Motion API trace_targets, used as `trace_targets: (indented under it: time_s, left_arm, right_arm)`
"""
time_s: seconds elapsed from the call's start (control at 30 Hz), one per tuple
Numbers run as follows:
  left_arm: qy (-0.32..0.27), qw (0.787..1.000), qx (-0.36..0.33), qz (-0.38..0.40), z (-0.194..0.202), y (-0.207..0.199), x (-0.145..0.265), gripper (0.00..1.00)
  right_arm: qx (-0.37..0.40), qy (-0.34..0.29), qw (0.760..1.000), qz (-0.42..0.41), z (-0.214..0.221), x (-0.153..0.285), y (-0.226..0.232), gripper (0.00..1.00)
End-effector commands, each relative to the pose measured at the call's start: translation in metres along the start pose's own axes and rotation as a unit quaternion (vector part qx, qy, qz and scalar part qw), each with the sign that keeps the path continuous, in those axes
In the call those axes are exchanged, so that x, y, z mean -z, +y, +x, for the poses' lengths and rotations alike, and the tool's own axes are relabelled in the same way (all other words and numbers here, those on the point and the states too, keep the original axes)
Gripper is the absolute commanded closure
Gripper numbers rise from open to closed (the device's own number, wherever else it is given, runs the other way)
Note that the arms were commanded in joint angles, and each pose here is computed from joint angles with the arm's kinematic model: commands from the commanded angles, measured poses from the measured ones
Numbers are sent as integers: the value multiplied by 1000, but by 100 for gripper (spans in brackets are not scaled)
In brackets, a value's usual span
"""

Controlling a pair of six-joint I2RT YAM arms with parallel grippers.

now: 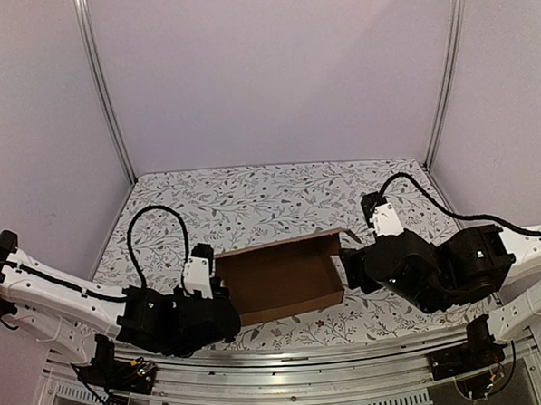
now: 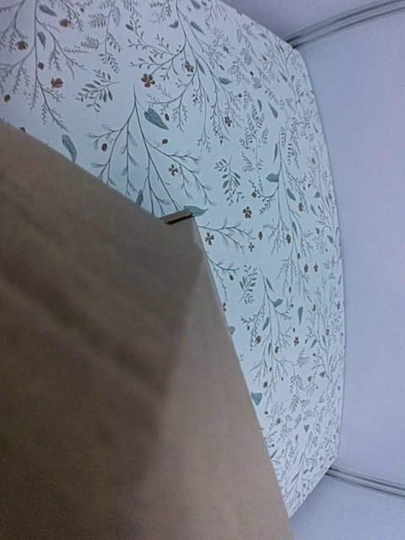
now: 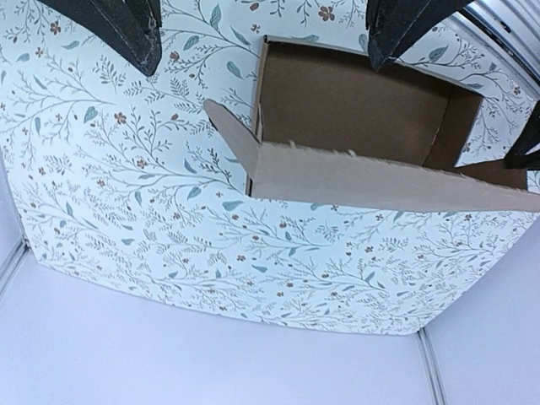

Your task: Fold the paper box

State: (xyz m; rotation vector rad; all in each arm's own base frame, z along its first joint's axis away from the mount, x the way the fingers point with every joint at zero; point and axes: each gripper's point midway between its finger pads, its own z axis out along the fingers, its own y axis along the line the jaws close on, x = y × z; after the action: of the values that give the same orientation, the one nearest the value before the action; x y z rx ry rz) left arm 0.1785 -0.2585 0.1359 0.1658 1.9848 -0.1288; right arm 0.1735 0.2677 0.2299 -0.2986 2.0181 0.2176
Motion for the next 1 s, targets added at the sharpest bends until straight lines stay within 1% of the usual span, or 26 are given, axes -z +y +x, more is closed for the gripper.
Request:
trace_targets:
  time_s: [0.0,0.07,0.13,0.17,0.27,0.4,0.53,0.63,0.83,0.97]
  left_arm:
    - [58,997,-53,1,32,1,3,100]
    - [58,997,-56,1,32,-1,3,100]
    - [58,997,-59,1,31,-2,4,100]
    - [57,997,-59,0,31,-3,4,100]
    - [57,996,-61,-1,32,-4,4,99]
    - [56,996,-64,-7,32,-6,4,95]
    - [53,996,-66,-11,30,-7,5,89]
    - [53,996,-69,-13,30,-7,4,85]
    - [61,995,-73,-11,33,-9,7,73]
    - [69,995,-78,6,33,-14,13,64]
  right_arm:
    - [40,-25,998,-32,-45,18,17,16]
    - [52,-35,997,-48,-65,20,31,13]
    - [67,-37,995,-67,-81,17,42,13]
    - [62,-37,994,-79,-89,15,48,13]
    - [68,-33,992,-102,-102,0,65,14]
    - [74,-27,991,-108,-109,-28,85,14]
    - [74,-9,991,-114,-101,-66,101,14]
    - [76,-3,991,-107,-97,-86,102,15]
    - [74,36,991,-101,-62,-119,108,15]
    - [67,60,992,-94,-32,-136,110,16]
